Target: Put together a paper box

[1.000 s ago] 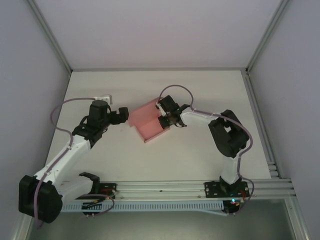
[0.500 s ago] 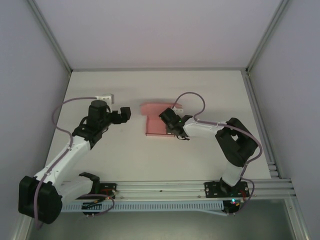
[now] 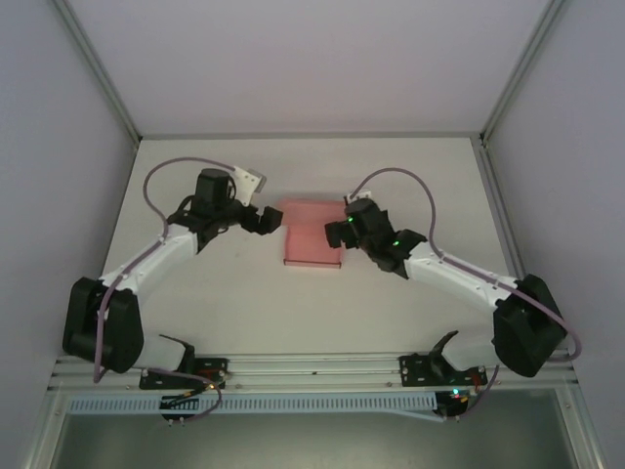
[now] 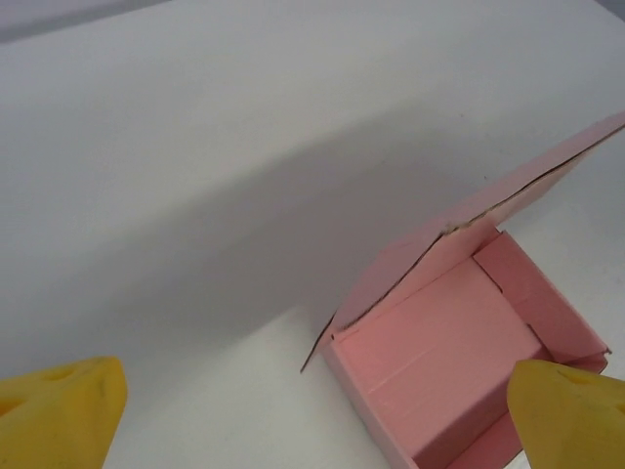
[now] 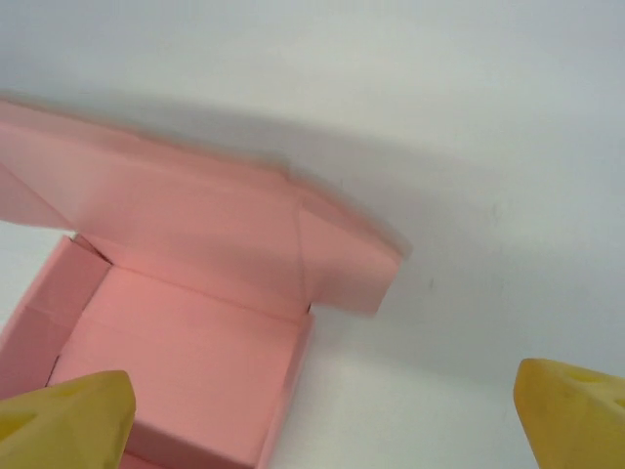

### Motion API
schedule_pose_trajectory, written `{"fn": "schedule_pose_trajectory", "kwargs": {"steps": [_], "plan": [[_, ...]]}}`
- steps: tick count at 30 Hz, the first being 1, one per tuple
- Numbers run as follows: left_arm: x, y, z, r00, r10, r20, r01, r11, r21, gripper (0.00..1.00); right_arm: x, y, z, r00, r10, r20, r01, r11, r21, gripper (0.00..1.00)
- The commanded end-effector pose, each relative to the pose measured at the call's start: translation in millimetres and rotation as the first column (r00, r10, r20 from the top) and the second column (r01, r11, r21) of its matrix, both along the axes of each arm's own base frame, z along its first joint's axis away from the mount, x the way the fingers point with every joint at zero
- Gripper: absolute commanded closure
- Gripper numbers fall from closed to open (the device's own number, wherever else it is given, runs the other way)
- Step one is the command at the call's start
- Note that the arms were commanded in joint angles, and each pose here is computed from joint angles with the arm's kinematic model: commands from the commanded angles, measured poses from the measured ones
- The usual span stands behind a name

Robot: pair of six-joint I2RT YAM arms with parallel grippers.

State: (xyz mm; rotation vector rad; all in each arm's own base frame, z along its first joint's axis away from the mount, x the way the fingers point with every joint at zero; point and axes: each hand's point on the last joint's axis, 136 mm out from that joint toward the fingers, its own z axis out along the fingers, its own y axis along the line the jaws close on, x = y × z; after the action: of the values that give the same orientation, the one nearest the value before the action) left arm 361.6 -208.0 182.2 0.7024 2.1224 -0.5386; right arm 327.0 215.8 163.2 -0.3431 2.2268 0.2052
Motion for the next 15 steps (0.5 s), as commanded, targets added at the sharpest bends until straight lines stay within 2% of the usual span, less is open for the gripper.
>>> {"fn": "schedule_pose_trajectory", "kwargs": {"steps": [1,3,5,6,8,13,15], "plan": [[-4,-17,-7,0.985,-0.174,-0.003,0.173,0.981,0.085,0.00,17,4,22,0.967,0.249,0.058,-0.247,0.968,-0.028,0.00],[-4,-24,-16,0.975,-0.220,-0.034,0.222,0.968,0.120,0.00,23,6,26,0.941,0.337,0.028,-0.338,0.941,0.004,0.00],[-7,-33,-25,0.961,-0.271,-0.057,0.277,0.948,0.155,0.05,27,8,25,0.913,0.408,-0.001,-0.408,0.912,0.029,0.00],[-8,-36,-28,0.955,-0.289,-0.068,0.296,0.940,0.168,0.09,30,9,23,0.903,0.430,-0.020,-0.429,0.903,0.029,0.03],[-7,-39,-33,0.950,-0.302,-0.081,0.312,0.932,0.183,0.20,35,9,13,0.892,0.444,-0.082,-0.444,0.896,0.020,0.10],[-2,-38,-36,0.951,-0.295,-0.090,0.308,0.930,0.201,0.38,42,10,-14,0.866,0.453,-0.210,-0.463,0.886,0.002,0.23],[0,-38,-37,0.954,-0.285,-0.095,0.299,0.931,0.209,0.51,46,9,-21,0.867,0.440,-0.232,-0.455,0.891,-0.011,0.29]]}}
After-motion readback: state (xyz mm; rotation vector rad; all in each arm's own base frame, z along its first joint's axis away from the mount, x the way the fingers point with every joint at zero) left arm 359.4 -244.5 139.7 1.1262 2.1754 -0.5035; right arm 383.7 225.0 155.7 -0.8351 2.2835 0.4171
